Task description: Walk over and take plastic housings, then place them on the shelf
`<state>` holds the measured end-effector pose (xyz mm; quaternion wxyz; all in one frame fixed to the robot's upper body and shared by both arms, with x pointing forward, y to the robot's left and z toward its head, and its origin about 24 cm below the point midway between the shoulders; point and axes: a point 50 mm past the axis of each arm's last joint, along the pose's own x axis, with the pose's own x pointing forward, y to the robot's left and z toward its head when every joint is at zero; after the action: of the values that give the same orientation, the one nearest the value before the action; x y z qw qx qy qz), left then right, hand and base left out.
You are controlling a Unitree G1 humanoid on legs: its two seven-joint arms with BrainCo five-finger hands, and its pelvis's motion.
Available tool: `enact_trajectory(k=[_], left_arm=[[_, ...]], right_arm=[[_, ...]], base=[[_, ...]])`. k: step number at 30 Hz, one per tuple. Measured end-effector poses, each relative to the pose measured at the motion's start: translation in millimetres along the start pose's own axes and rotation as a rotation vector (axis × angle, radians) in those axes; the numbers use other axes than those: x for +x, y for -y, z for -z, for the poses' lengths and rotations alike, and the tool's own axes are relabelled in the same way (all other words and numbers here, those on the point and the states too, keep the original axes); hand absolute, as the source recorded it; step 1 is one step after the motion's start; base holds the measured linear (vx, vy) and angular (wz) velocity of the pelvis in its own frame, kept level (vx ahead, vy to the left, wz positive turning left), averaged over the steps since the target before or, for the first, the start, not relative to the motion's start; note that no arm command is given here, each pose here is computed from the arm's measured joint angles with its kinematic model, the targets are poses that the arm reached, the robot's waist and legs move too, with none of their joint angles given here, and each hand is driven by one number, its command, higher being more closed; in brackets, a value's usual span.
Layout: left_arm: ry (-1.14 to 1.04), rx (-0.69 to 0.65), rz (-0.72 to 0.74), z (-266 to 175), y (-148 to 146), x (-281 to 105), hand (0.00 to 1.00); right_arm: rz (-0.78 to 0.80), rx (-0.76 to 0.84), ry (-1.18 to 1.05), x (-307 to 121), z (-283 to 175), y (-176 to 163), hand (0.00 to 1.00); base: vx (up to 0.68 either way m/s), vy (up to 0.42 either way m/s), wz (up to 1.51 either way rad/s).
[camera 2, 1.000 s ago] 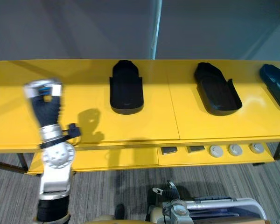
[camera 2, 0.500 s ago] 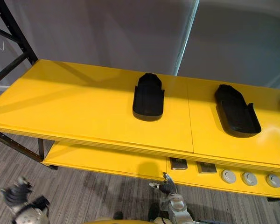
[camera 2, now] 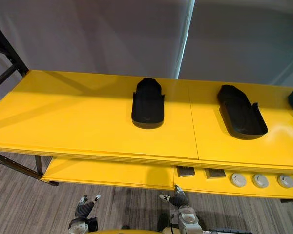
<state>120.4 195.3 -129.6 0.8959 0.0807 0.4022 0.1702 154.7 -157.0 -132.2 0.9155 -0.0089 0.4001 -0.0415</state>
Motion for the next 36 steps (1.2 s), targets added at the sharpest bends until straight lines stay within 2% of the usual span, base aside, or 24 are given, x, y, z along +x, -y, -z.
enact_trajectory(k=[5, 12, 17, 24, 33, 36], left_arm=[[0.046, 0.060, 0.038, -9.9, 6.9, 2.3, 0.00], [0.099, 0.034, 0.031, -22.2, 8.0, 1.3, 0.00], [0.244, -0.015, 0.057, -59.3, 21.5, 0.9, 0.00], [0.325, -0.038, 0.042, -81.5, 23.4, 1.8, 0.00], [0.180, -0.006, 0.034, -45.0, 19.5, 4.7, 0.00], [0.132, 0.023, 0.031, -35.8, 16.1, 9.5, 0.00]], right_arm=[[0.032, 0.025, 0.014, 3.6, -6.8, 4.5, 0.00], [0.026, -0.004, 0.125, 9.5, -39.6, -0.4, 0.00], [0.021, -0.007, 0.240, 5.2, -63.3, -2.2, 0.00], [-0.058, -0.154, 0.372, 1.3, -95.3, -39.0, 0.00], [-0.074, -0.278, 0.281, 6.5, -69.7, -40.8, 0.00], [-0.053, -0.317, 0.222, 14.0, -63.8, -31.3, 0.00]], base=[[-0.01, 0.013, -0.14], [-0.04, 0.018, -0.61], [-0.06, 0.151, -0.75], [-0.21, 0.257, -1.25], [-0.18, 0.123, -0.92], [-0.18, -0.038, -0.95]])
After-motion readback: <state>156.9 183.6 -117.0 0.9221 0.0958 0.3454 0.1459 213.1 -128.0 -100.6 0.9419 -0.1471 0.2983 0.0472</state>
